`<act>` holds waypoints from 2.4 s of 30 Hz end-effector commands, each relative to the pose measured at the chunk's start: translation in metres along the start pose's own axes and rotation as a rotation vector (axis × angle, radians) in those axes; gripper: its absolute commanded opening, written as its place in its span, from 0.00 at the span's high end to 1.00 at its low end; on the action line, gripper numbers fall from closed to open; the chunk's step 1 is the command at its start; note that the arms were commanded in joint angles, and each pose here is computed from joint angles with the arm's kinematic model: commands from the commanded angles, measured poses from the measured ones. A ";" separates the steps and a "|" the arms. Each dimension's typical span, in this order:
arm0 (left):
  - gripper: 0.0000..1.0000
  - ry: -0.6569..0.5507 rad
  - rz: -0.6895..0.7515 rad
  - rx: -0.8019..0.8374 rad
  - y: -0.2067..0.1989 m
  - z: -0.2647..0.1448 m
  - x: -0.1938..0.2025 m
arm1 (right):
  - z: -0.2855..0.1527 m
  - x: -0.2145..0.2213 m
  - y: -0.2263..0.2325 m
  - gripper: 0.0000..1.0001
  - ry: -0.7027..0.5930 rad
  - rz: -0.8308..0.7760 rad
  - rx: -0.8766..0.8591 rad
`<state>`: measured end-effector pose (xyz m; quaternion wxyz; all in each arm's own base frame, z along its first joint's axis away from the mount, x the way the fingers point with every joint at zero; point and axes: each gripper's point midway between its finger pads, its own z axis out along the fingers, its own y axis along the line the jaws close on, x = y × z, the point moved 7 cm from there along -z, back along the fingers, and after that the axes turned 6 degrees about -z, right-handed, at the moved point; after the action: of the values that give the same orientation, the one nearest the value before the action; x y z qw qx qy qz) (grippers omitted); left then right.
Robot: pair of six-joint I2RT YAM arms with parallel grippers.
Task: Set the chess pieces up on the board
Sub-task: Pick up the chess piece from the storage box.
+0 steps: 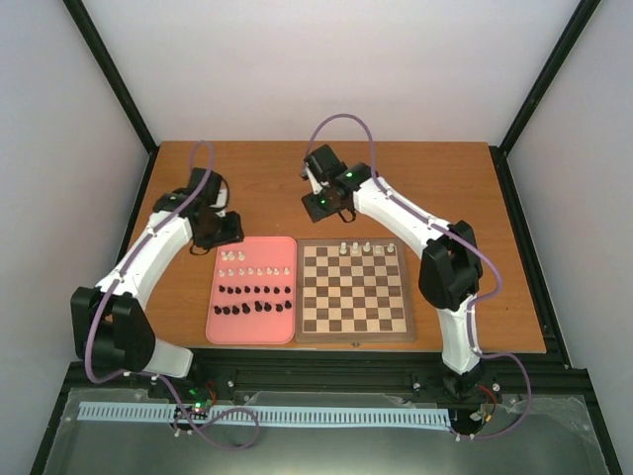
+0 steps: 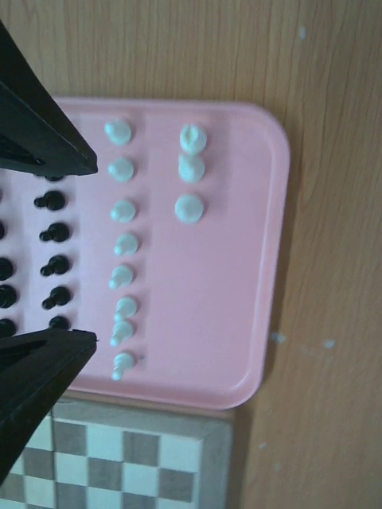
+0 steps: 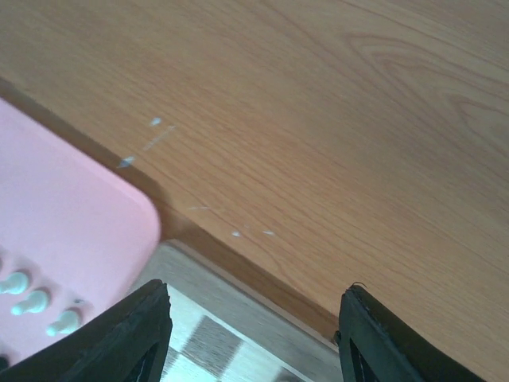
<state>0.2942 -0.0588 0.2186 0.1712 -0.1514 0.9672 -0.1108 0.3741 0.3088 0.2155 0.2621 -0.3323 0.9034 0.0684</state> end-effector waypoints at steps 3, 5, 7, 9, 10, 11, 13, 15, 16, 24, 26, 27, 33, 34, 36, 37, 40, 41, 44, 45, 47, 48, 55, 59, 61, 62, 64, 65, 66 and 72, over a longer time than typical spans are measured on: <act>0.45 0.043 0.084 -0.002 -0.021 0.028 0.013 | -0.046 0.013 -0.054 0.41 -0.038 0.147 0.093; 0.46 0.053 0.100 -0.020 -0.024 0.036 0.014 | -0.051 0.023 -0.063 0.41 -0.025 0.158 0.112; 0.45 0.070 0.099 -0.034 -0.025 0.046 0.015 | -0.056 0.031 -0.070 0.41 -0.016 0.168 0.126; 0.45 0.081 0.093 -0.056 -0.024 0.055 0.013 | -0.061 0.039 -0.076 0.41 -0.010 0.184 0.134; 0.45 0.084 0.090 -0.067 -0.023 0.059 0.012 | -0.063 0.043 -0.079 0.41 -0.008 0.194 0.137; 0.45 0.089 0.090 -0.076 -0.023 0.064 0.011 | -0.065 0.046 -0.081 0.41 -0.009 0.202 0.140; 0.45 0.095 0.091 -0.086 -0.024 0.071 0.008 | -0.068 0.053 -0.085 0.40 -0.005 0.216 0.145; 0.45 0.101 0.089 -0.098 -0.025 0.077 0.005 | -0.070 0.058 -0.088 0.40 0.000 0.224 0.147; 0.45 0.103 0.087 -0.104 -0.025 0.080 0.003 | -0.072 0.060 -0.090 0.40 0.001 0.226 0.149; 0.46 0.111 0.082 -0.134 -0.025 0.095 -0.003 | -0.075 0.071 -0.096 0.40 0.002 0.250 0.156; 0.46 0.116 0.083 -0.139 -0.025 0.098 -0.003 | -0.075 0.074 -0.096 0.40 0.006 0.256 0.155; 0.46 0.119 0.084 -0.143 -0.025 0.100 -0.003 | -0.074 0.075 -0.096 0.40 0.009 0.258 0.154; 0.47 0.125 0.082 -0.158 -0.023 0.103 -0.003 | -0.072 0.078 -0.098 0.40 0.017 0.262 0.150; 0.47 0.126 0.080 -0.161 -0.022 0.103 -0.003 | -0.072 0.078 -0.098 0.40 0.015 0.263 0.150; 0.47 0.128 0.078 -0.164 -0.020 0.104 -0.002 | -0.071 0.078 -0.098 0.40 0.016 0.263 0.146; 0.47 0.129 0.075 -0.165 -0.019 0.104 -0.002 | -0.071 0.078 -0.098 0.40 0.017 0.263 0.144; 0.47 0.136 0.069 -0.166 -0.015 0.106 -0.001 | -0.068 0.079 -0.097 0.40 0.024 0.267 0.139; 0.47 0.141 0.067 -0.169 -0.014 0.108 0.000 | -0.069 0.079 -0.097 0.40 0.022 0.268 0.137; 0.49 0.149 0.061 -0.173 -0.009 0.111 0.001 | -0.067 0.080 -0.097 0.40 0.026 0.273 0.136; 0.49 0.151 0.060 -0.174 -0.008 0.112 0.001 | -0.067 0.080 -0.097 0.40 0.026 0.274 0.134; 0.50 0.155 0.056 -0.176 -0.006 0.114 0.001 | -0.067 0.081 -0.097 0.40 0.028 0.276 0.134; 0.50 0.155 0.055 -0.178 -0.005 0.114 0.001 | -0.067 0.081 -0.096 0.40 0.030 0.277 0.134; 0.56 0.162 0.042 -0.183 0.000 0.120 -0.002 | -0.066 0.083 -0.096 0.40 0.036 0.281 0.132; 0.62 0.166 0.039 -0.186 0.001 0.123 -0.004 | -0.066 0.084 -0.096 0.40 0.038 0.283 0.135; 0.65 0.166 0.038 -0.185 0.001 0.124 -0.005 | -0.065 0.085 -0.096 0.40 0.042 0.283 0.135; 0.68 0.167 0.038 -0.187 0.001 0.124 -0.005 | -0.065 0.085 -0.096 0.40 0.042 0.282 0.135; 0.74 0.170 0.038 -0.189 0.001 0.125 -0.005 | -0.065 0.085 -0.096 0.40 0.044 0.283 0.136; 0.77 0.173 0.037 -0.189 0.001 0.126 -0.005 | -0.064 0.086 -0.096 0.40 0.044 0.281 0.136; 0.78 0.175 0.037 -0.188 0.001 0.126 -0.004 | -0.064 0.086 -0.096 0.40 0.046 0.280 0.137; 0.80 0.180 0.039 -0.193 0.002 0.127 -0.003 | -0.063 0.086 -0.096 0.40 0.047 0.278 0.137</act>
<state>0.3371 -0.0776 0.1021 0.0648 -0.1356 0.9883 -0.0260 0.3534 0.1726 0.2252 0.2417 -0.1964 0.9496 0.0339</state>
